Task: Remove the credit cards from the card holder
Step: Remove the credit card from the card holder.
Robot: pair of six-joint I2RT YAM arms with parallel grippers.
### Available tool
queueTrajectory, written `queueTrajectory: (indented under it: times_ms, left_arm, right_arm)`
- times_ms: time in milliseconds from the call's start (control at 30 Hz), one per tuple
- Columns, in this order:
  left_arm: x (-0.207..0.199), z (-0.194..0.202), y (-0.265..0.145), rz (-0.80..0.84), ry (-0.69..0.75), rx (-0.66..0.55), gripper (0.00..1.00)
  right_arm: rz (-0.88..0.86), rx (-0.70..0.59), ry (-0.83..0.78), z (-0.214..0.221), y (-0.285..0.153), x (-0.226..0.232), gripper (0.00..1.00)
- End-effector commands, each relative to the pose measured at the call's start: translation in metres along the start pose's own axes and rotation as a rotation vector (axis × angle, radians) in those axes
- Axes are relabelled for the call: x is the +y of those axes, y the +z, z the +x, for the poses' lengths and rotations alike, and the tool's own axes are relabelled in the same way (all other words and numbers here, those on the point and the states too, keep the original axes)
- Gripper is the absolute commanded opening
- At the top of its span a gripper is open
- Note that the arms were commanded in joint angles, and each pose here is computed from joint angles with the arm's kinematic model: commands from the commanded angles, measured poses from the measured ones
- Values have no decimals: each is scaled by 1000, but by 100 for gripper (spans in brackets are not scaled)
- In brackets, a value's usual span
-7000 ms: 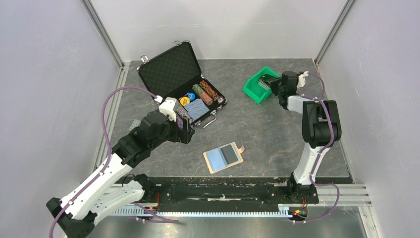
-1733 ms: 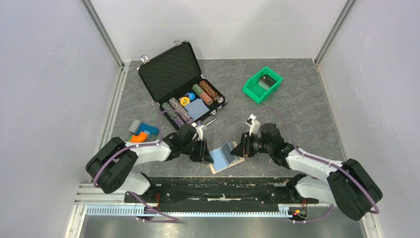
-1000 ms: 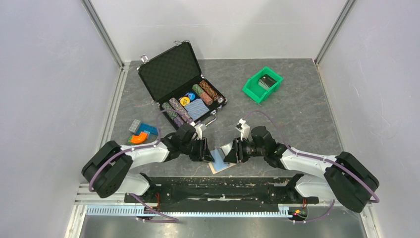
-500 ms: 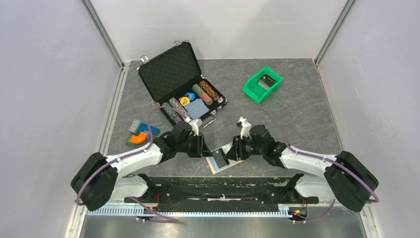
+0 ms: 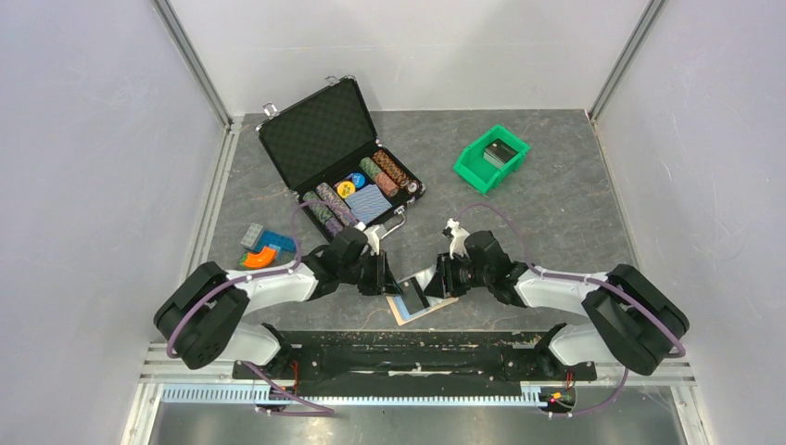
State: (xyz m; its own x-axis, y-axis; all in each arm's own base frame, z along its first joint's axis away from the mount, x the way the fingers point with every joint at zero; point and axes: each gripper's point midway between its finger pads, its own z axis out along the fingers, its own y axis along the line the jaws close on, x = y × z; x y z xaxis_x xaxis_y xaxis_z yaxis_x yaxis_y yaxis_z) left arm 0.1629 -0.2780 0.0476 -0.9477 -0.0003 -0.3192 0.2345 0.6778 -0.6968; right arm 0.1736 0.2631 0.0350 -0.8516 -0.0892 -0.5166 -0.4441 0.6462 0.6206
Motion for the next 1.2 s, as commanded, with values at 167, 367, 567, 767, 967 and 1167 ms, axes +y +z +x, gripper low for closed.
queueTrajectory:
  times_ms: [167,367,567,767,967,1167]
  left_arm:
    - [6,9,13,29,-30,29,21]
    - [13,16,14,14,-37,43,21]
    - [13,19,14,16,-45,55,21]
    - [15,21,12,11,-46,51,22]
    - [19,24,14,4,-54,61,22]
    - [18,24,14,5,-53,60,22]
  right_arm:
    - [-87,-20,-13,-9,9,13,31]
    - [-86,-11,4,-3,10,9,33]
    - [-33,-3,17,-2,11,0,34]
    - [-8,23,18,1,11,-3,32]
    - [-69,51,43,6,13,7,32]
    - [-111,61,74,10,16,11,30]
